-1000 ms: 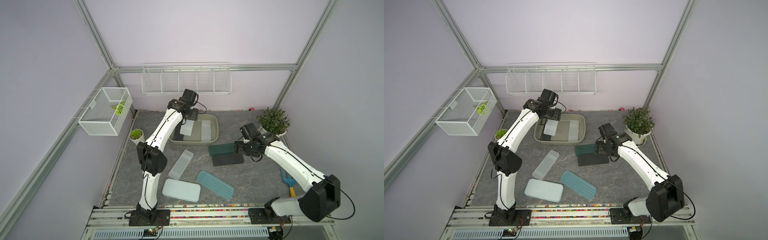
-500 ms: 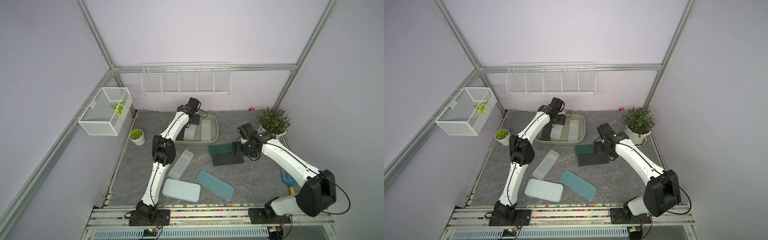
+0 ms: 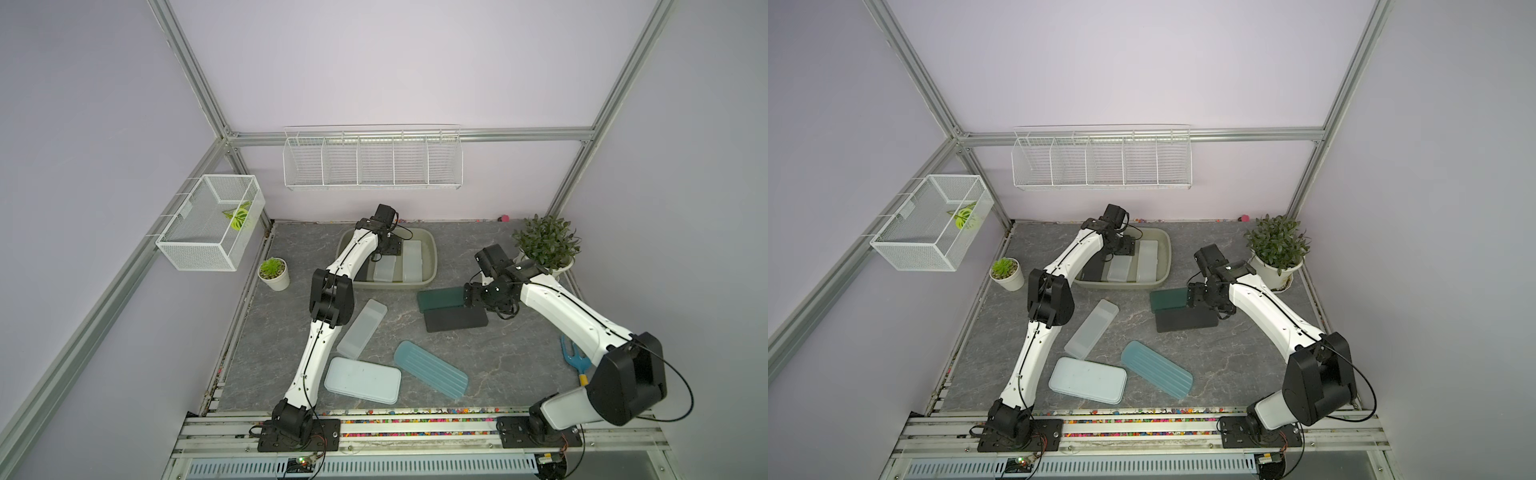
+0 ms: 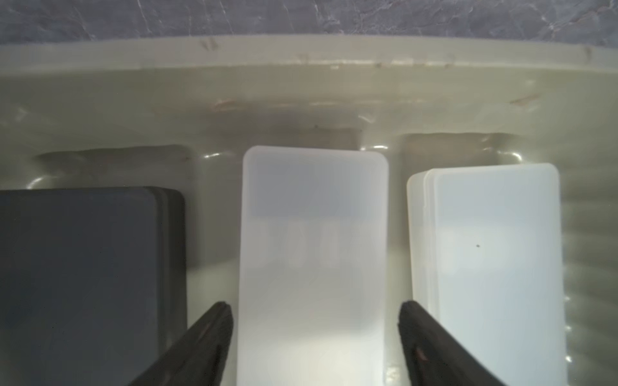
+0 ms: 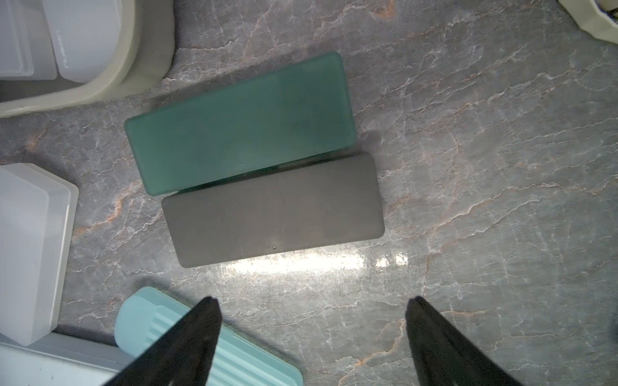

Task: Put the pencil case into the storage box
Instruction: Place the pencil case at the storage box.

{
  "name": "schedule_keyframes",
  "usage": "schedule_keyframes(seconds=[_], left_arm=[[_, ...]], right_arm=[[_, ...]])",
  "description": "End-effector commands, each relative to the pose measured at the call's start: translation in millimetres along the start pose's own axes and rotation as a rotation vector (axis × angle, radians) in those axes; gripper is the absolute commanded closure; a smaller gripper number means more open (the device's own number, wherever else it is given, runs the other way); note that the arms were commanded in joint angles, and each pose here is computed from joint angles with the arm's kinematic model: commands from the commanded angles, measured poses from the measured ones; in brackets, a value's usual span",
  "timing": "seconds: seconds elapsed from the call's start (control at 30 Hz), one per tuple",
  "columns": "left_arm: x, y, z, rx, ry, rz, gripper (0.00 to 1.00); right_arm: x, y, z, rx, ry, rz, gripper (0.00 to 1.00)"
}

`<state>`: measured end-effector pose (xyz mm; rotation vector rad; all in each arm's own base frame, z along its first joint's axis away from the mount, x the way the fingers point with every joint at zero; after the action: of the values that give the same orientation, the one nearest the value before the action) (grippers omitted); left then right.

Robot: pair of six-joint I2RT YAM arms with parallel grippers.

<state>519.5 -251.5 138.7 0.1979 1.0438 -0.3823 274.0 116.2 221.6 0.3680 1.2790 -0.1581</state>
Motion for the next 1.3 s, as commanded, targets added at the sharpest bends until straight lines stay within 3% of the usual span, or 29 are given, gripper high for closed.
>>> schedule_keyframes(seconds=[0.0, 0.43, 0.67, 1.03, 1.27], left_arm=[[3.4, -1.7, 6.4, -0.022, -0.033, -0.052, 0.12], [17.0, -14.2, -15.3, -0.152, 0.046, -0.231, 0.10], [-2.4, -1.9, -23.3, -0.176, 0.099, -0.181, 0.09], [-27.4, -21.2, -23.5, -0.247, 0.105, -0.287, 0.09], [-37.0, -35.5, -18.2, -0.232, 0.086, -0.317, 0.08]], right_arm=[[-1.5, 3.8, 6.3, -0.005, -0.009, 0.011, 0.09], [2.2, 7.1, 10.0, 0.015, -0.007, 0.011, 0.09], [2.9, 5.1, 7.7, 0.031, -0.008, 0.014, 0.09], [4.9, 3.4, 6.3, 0.038, -0.006, 0.008, 0.09], [5.5, 4.7, 7.1, 0.044, -0.007, 0.014, 0.09]])
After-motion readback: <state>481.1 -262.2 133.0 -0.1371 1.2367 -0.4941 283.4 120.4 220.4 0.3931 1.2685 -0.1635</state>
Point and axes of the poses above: each gripper's point midway between its finger pads, its own x axis out along the fingers, its own y axis along the line the jaws close on, z = x × y, the point moved 9 cm from there along -x, back along the fingers, and after that the axes turned 14 degrees about x, right-handed, at the moved point
